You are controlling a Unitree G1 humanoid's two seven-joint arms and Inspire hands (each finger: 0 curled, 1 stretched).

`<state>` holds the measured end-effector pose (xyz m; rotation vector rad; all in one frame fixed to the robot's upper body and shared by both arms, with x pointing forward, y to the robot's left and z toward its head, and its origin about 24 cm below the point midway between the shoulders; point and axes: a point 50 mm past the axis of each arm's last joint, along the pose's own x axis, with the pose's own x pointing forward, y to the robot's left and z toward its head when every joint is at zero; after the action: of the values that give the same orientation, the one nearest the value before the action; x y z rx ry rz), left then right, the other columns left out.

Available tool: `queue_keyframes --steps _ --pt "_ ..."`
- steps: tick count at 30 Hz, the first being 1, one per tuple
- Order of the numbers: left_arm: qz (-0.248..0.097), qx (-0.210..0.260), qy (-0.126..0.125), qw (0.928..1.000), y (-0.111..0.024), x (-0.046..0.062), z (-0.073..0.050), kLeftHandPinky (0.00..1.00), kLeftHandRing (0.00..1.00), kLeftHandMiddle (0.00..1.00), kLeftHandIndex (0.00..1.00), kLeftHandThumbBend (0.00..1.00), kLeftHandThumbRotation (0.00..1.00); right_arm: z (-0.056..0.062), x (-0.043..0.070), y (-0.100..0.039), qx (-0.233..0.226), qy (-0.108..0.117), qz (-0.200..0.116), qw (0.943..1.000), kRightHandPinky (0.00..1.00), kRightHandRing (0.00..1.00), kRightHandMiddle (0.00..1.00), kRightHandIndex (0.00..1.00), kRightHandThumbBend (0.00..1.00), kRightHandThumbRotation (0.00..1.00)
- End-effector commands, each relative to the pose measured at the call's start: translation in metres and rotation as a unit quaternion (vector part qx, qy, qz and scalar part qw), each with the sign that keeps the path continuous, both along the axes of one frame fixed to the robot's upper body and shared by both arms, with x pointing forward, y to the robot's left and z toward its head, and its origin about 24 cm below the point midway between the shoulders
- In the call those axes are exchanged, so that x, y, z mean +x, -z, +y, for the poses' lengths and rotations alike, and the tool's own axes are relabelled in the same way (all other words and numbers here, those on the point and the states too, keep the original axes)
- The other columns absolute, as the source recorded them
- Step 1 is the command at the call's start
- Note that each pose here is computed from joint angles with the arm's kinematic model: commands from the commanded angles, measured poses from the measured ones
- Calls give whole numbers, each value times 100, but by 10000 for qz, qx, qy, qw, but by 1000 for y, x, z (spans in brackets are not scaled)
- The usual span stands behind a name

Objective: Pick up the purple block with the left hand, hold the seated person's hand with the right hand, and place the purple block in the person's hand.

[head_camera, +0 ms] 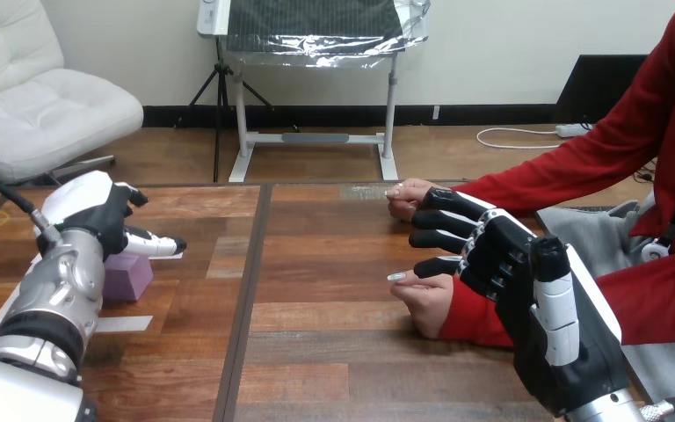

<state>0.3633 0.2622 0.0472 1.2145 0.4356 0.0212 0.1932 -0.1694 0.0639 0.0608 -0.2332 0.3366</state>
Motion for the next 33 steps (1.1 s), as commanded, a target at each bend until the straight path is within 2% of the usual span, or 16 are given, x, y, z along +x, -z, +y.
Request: queue_keyframes --steps 1,33 --pt "-189 84 75 9998 -9 6 -5 74 81 82 82 75 36 5 9 -20 116 -71 -561 9983 64 75 77 79 88 100" --pt "53 222 32 9997 4 -2 -1 72 79 81 82 73 37 4 8 -21 108 -108 -641 9978 63 74 76 79 88 100"
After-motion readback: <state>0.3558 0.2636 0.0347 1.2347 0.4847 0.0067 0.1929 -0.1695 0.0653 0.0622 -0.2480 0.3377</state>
